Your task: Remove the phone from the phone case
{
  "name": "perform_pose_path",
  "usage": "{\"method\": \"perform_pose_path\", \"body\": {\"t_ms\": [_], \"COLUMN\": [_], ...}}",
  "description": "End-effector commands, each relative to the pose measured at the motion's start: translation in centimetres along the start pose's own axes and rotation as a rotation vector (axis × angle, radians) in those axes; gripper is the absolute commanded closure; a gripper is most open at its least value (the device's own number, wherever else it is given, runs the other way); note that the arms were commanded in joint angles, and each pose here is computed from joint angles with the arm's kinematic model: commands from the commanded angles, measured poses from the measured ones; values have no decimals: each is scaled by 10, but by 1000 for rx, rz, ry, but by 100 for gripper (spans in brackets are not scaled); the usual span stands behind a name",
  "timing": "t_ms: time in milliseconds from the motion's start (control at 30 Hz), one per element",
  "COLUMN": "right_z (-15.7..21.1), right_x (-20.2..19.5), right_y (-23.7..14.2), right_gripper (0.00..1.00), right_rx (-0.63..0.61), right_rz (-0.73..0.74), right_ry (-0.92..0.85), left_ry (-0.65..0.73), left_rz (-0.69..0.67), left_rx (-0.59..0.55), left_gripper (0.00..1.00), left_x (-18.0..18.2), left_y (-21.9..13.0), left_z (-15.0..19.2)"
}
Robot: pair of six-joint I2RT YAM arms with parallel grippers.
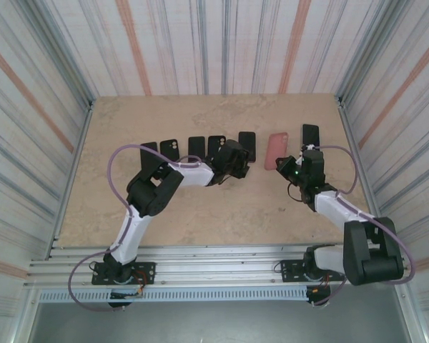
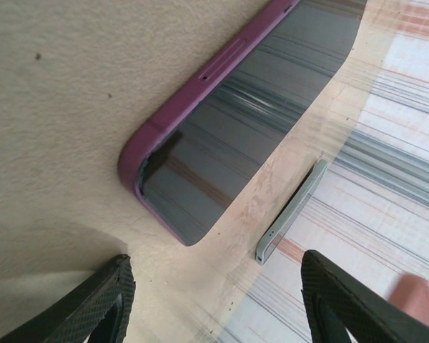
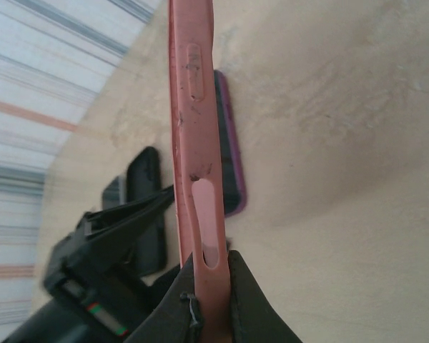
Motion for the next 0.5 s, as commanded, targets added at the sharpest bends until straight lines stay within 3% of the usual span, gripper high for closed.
{"method": "perform_pose_path", "body": {"t_ms": [0, 200, 467], "right_z": [-12, -15, -13], "right_x": [9, 4, -10], "right_y": [10, 34, 66], "right_gripper": [96, 95, 91], "right_rx": [-4, 31, 77], "right_rz": [-44, -47, -26], "right_ry": [-65, -76, -60], "left_ry": [4, 34, 119], "left_rz": [-32, -15, 97], "left_rx": [9, 29, 44], "left_gripper": [33, 31, 28], "left_x": [-7, -16, -62], "left_y": [-16, -33, -96], "left_z": [6, 11, 7]}}
Point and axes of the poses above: each hand's point on the last joint's axis, 136 mm out from that joint toward the fingers, its own y axis out along the fingers, its own x axis along the line the jaws close on, z = x × y, the point moved 5 cm from there along -y, back along the fingers
